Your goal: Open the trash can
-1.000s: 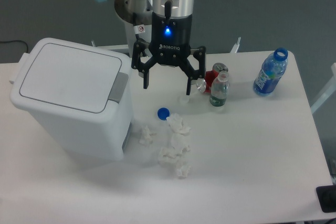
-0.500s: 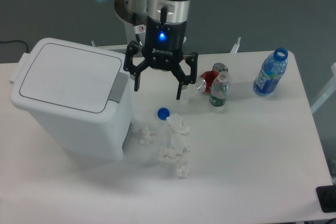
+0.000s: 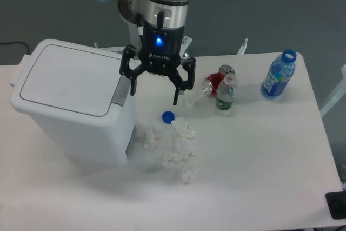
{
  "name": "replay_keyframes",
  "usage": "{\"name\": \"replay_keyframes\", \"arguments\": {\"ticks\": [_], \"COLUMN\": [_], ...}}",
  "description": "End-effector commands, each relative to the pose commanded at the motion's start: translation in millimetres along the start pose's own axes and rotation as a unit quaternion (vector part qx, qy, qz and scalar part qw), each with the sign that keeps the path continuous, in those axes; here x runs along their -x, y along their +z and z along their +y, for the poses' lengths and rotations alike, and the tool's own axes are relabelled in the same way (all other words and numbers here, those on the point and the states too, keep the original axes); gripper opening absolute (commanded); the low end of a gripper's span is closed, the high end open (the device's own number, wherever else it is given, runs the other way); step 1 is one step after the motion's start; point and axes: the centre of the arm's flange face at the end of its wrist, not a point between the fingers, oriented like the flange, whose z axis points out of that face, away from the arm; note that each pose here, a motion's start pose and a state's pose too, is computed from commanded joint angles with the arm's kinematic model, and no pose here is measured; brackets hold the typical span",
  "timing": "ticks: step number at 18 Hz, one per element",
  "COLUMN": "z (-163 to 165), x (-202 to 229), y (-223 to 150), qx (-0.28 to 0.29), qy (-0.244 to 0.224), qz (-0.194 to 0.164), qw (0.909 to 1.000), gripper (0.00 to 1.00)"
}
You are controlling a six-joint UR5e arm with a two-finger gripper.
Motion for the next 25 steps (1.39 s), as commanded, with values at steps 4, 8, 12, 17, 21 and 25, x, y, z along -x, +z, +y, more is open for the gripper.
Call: {"name": "replay_keyframes", "arguments": {"ticks": [4,8,12,17,21,25], "z": [1.7,3.6,2.5,1.9,1.7,2.8], "x": [-1.4,-3.6,-7.1,-8.4,-9.2,-9.0], "y": [1.8,4.4,5.1,3.3,2.6,4.7], "qx": [0.002,0.004,0.004,0.0,-0.001,0.001], "qy": [0.0,0.0,0.003,0.004,0.003,0.004], "qz": [0.002,0.004,0.007,0.009,0.011,0.012], "qw": [1.0,1.0,1.0,0.9999,0.9999,0.9999], "gripper": [1.0,1.0,1.0,1.0,1.0,1.0]}}
